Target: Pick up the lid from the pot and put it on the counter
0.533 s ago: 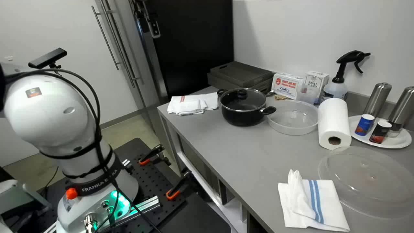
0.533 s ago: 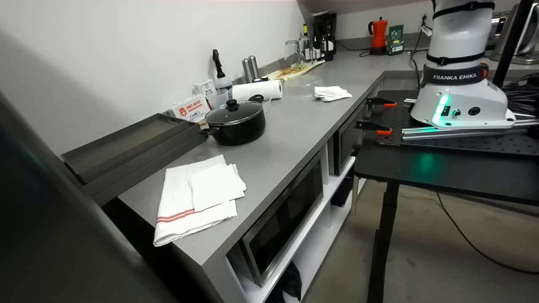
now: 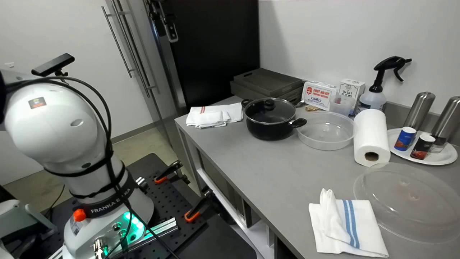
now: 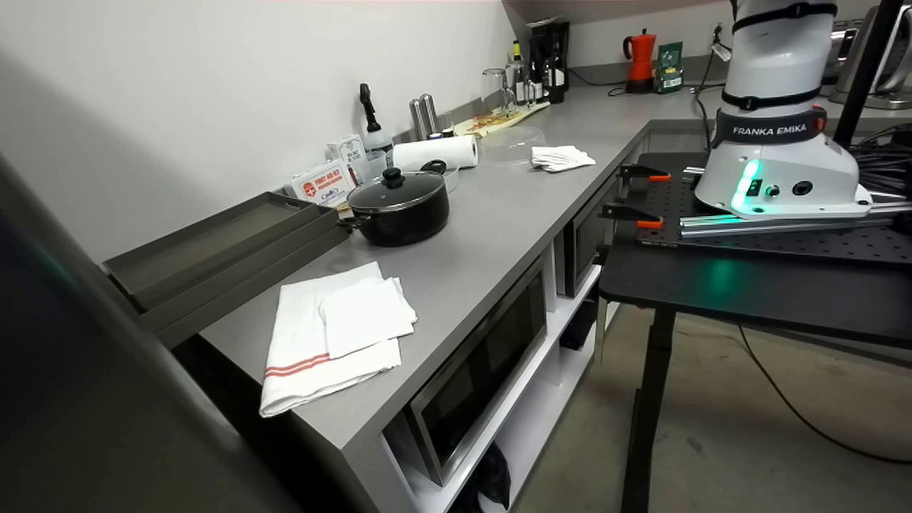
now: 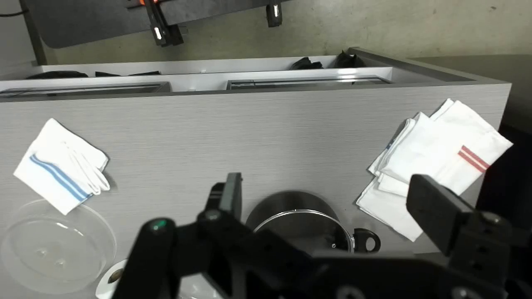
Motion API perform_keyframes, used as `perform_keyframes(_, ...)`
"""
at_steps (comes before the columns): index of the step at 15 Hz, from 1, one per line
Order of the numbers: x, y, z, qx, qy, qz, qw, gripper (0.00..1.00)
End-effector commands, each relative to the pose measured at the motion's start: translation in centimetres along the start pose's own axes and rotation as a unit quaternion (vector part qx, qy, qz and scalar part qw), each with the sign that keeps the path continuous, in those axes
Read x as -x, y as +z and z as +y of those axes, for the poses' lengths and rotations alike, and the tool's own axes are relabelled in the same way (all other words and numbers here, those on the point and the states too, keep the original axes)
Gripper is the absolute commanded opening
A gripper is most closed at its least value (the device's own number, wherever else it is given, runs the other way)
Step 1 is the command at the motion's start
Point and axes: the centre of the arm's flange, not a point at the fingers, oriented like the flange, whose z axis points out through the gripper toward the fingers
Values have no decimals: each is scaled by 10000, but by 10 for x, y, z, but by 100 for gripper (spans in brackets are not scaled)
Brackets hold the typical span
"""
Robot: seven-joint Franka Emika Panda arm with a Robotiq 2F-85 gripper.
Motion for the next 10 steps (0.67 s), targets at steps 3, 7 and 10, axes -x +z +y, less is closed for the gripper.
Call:
perform_keyframes(3,0,0,0,0,0,0,10000,100)
perform_keyframes(7,0,0,0,0,0,0,10000,100)
perform_keyframes(10,-2,0,0,-2,8,8,10000,100)
